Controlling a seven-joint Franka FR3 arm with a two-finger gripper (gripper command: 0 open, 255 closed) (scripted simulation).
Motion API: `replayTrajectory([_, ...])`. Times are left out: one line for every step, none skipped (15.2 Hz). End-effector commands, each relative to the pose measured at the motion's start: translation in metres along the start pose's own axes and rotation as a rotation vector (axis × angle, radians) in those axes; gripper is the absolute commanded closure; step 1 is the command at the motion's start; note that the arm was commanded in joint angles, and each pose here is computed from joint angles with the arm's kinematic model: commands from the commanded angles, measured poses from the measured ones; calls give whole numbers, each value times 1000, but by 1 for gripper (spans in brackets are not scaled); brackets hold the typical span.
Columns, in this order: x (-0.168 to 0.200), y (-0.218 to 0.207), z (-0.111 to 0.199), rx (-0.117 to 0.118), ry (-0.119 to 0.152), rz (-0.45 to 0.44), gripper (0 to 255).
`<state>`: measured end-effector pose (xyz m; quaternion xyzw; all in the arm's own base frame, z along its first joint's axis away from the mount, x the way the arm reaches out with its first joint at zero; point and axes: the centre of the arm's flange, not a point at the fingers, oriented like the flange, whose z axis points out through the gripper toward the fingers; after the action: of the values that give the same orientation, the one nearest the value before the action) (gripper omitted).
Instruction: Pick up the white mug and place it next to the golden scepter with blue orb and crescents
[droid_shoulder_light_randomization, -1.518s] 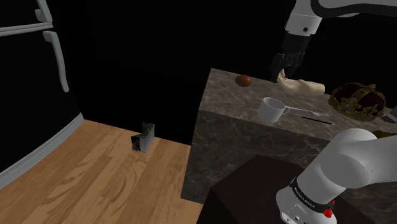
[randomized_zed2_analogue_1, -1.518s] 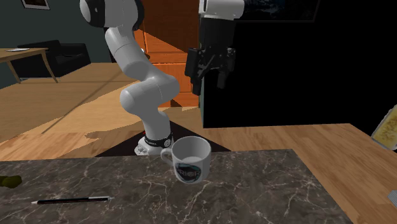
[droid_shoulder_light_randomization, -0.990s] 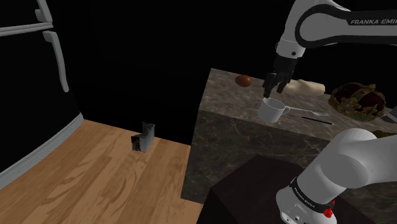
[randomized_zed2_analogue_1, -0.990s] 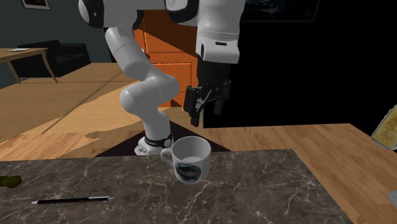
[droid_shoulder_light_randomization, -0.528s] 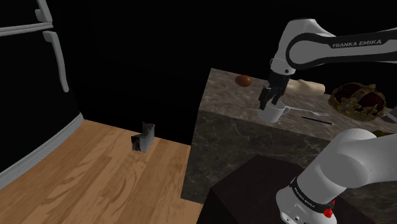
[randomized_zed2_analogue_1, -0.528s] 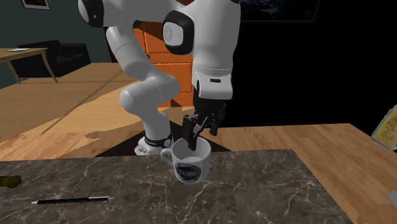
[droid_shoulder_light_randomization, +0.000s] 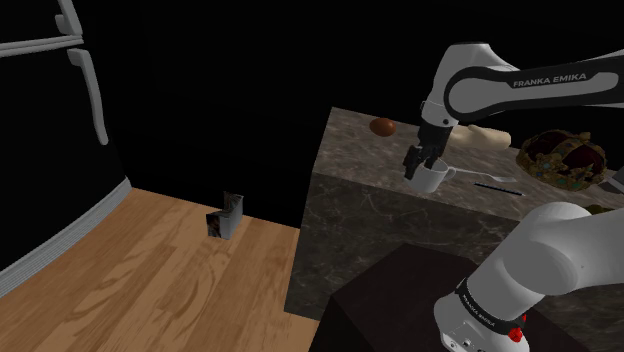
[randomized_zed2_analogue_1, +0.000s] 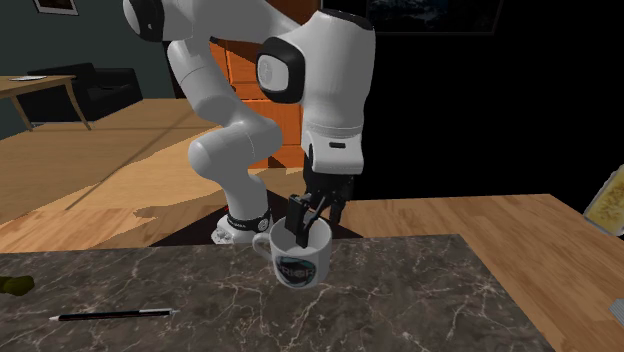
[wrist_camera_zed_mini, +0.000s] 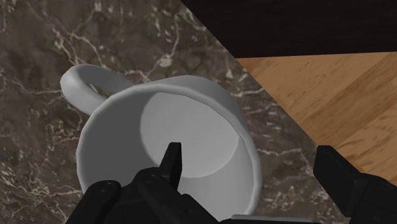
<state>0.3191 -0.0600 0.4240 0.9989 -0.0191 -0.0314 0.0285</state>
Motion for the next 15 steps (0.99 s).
replayTrajectory([0,0,0,0,0,0,0])
replayTrajectory([0,0,0,0,0,0,0])
replayTrajectory([0,0,0,0,0,0,0])
replayTrajectory([0,0,0,0,0,0,255])
replayTrajectory([0,0,0,0,0,0,255])
replayTrajectory([0,0,0,0,0,0,255])
replayTrajectory([0,0,0,0,0,0,255])
replayTrajectory([0,0,0,0,0,0,255])
replayTrajectory([0,0,0,0,0,0,255])
replayTrajectory([0,0,0,0,0,0,255])
replayTrajectory([0,0,0,0,0,0,255])
replayTrajectory([0,0,0,0,0,0,255])
replayTrajectory([0,0,0,0,0,0,255])
replayTrajectory([0,0,-5,0,0,0,255])
replayTrajectory([-1,1,-10,0,0,0,255])
